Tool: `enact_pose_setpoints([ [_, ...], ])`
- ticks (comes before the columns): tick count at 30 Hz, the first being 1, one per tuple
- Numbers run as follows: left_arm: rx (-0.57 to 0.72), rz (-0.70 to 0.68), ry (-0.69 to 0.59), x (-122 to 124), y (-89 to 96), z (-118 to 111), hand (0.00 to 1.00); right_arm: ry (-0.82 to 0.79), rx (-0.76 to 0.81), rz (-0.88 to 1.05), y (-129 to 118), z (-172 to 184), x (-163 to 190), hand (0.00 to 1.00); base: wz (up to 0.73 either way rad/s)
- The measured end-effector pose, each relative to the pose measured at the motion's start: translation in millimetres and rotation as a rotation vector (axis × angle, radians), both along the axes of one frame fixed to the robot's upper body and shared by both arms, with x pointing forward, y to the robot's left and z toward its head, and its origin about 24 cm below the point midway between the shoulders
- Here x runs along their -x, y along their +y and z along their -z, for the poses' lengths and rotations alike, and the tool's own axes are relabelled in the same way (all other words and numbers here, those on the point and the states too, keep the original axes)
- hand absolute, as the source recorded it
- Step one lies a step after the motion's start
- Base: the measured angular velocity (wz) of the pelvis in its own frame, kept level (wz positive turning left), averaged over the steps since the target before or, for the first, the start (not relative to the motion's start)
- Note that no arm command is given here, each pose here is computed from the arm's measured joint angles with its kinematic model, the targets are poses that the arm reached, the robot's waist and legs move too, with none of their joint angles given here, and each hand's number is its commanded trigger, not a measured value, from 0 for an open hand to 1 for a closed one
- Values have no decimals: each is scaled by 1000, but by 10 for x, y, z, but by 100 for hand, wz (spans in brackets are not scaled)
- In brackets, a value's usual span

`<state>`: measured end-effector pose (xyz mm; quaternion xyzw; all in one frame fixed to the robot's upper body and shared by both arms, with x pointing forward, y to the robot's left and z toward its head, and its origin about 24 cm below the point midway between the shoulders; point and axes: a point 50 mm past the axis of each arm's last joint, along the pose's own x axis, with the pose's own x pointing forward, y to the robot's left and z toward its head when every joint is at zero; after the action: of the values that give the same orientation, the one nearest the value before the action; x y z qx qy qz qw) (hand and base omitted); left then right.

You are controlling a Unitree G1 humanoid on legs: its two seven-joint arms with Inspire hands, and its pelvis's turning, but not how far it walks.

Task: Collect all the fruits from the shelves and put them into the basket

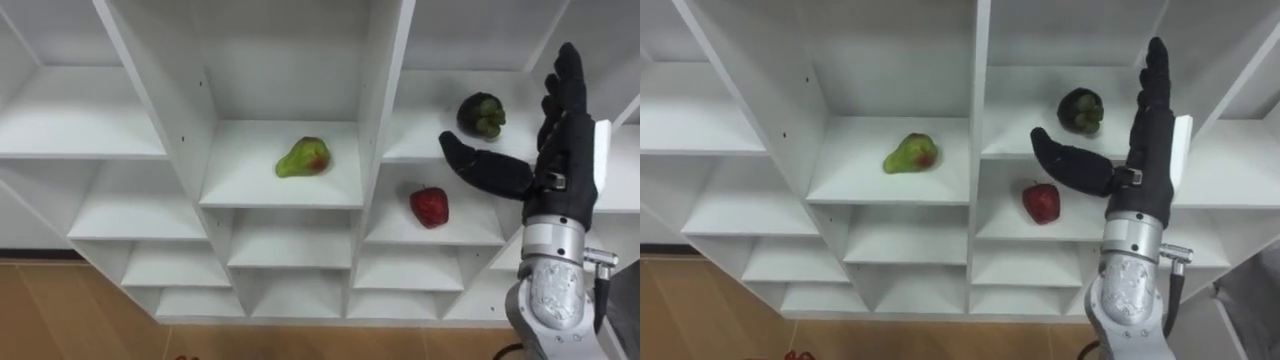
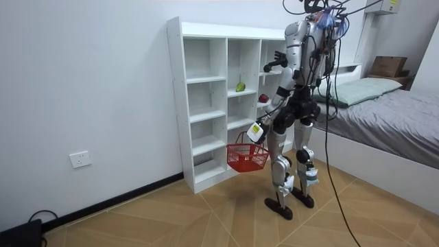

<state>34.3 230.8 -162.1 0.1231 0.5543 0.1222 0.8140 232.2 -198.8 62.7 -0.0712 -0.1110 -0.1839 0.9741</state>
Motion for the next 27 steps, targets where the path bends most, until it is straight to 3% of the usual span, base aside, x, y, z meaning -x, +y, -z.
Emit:
enact_pose_setpoints([
  [10, -13, 3, 44, 49, 17, 10, 100, 100, 34, 0, -78, 160, -36, 0, 1],
  [20, -29, -5, 96, 68, 56, 15, 100, 74, 31, -21, -64, 17, -283, 0, 5],
  [27, -40, 19, 127, 89, 61, 20, 100, 138, 40, -38, -69, 87, -380, 0, 6],
])
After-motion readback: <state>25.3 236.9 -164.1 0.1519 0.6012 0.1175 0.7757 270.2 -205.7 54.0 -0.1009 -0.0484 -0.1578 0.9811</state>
